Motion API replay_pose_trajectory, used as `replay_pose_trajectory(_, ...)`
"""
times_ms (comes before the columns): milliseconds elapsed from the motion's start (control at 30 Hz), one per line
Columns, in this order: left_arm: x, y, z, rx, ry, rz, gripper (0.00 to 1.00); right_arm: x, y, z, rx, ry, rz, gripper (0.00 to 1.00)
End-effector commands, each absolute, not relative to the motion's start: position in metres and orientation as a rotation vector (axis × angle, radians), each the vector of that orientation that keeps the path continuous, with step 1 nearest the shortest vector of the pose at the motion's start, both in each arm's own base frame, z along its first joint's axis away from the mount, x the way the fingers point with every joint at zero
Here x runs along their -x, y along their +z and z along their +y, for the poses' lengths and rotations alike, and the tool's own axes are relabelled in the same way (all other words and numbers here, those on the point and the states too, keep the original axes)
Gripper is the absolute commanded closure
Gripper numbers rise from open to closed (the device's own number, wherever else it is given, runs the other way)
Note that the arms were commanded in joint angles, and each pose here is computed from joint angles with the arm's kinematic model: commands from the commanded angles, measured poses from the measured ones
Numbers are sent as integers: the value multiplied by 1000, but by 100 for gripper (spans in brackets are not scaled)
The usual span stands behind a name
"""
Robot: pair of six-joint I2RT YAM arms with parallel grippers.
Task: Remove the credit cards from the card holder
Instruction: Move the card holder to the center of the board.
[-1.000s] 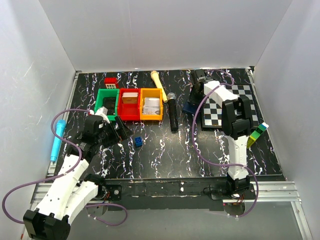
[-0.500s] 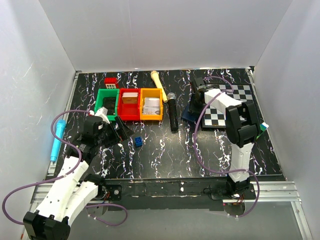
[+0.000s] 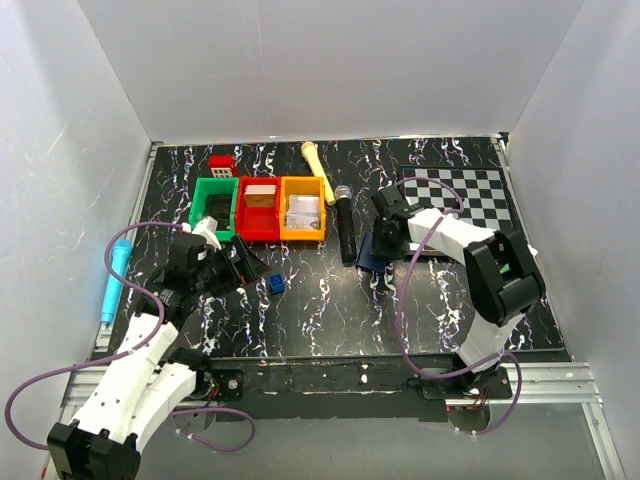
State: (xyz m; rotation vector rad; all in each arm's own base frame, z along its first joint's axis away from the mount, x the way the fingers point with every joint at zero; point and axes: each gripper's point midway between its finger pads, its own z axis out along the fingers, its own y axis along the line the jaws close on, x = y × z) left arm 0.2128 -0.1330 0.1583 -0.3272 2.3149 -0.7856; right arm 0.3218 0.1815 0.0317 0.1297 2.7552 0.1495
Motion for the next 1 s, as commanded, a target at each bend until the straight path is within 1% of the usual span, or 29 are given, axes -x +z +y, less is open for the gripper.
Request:
replay_pose_trajectory(0,-213,163,-139,290,-820,2305,2,-270,14,173,-80,100,2870,53)
replay_pose_trajectory(267,-214,160,-142,262,-836,2310,2,-229,25,176,-10,160,2862,52)
replay_pose_trajectory(467,-204,150,-163,204,-903,2335,2,-201,25,190,77,207,2872,51)
replay_pose_trajectory(567,-197,144,-177,173,-912,2371,2,-200,31,188,59,214,2855,44)
replay_pose_trajectory(667,-194,142,-186,147,-908,2391,2,-202,46,180,40,210,2789,33)
replay_pose_trajectory(767,-194,140,-194,127,-898,2406,2,-200,53,176,28,243,2752,29)
replay_pose_trajectory(833,-195,138,-200,116,-891,2421,2,-198,51,175,-2,278,2766,29)
replay_pose_trajectory(967,-191,133,-215,81,-874,2459,2,-205,46,181,-76,423,2761,34)
